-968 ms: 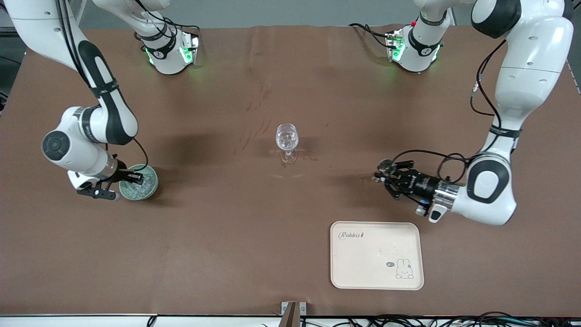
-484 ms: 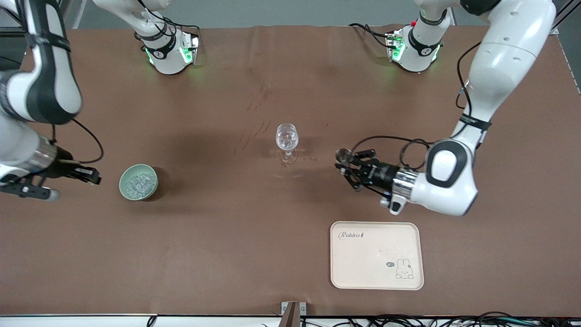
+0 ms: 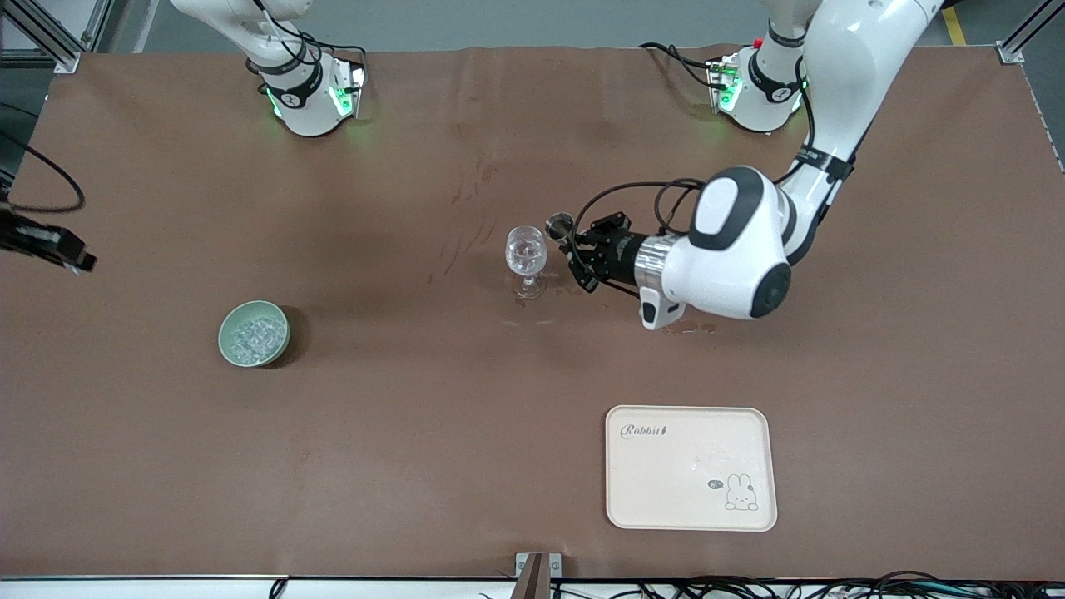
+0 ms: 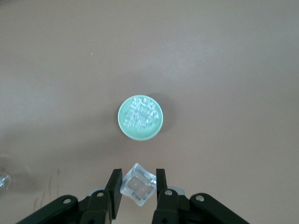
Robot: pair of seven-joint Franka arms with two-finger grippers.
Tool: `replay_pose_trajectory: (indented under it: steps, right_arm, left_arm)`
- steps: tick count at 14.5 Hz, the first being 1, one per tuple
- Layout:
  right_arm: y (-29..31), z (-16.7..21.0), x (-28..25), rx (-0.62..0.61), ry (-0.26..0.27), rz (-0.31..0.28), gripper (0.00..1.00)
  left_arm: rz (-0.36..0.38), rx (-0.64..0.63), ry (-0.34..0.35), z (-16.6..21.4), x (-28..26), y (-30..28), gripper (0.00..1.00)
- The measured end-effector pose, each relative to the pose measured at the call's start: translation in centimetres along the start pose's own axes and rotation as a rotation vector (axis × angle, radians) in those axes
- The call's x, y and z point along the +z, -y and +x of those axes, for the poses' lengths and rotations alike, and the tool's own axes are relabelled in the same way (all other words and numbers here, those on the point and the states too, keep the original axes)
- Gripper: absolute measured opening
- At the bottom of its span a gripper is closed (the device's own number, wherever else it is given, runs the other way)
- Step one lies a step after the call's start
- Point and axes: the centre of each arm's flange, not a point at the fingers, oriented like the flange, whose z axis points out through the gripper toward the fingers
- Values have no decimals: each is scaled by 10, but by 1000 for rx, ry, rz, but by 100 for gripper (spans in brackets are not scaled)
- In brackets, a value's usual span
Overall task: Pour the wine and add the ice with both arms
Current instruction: 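Carry the metal jigger over the wine glass with the left gripper, then tilt the jigger over the glass rim to pour with the left gripper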
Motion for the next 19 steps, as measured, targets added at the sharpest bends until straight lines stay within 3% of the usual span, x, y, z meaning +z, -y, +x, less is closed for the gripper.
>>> replay_pose_trajectory:
  steps: [2,7,12,16,19]
  right_arm:
    - [-7,-15,-23,5,0,4,33]
    - [3,-17,-26,-17,0,6,33]
    - [-11,-15,-25,8,1,4,33]
    - [-9,-15,-25,5,1,4,33]
    - [-8,-15,-25,3,2,4,33]
  left_arm:
    - [27,-29,-89,-17,16,4,22]
    - [46,-92,-211,-40,47,9,22]
    - [5,-166,-244,-47,47,6,22]
    - [-10,-214,-322,-48,51,7,22]
    - [-9,-234,-331,-49,55,7,22]
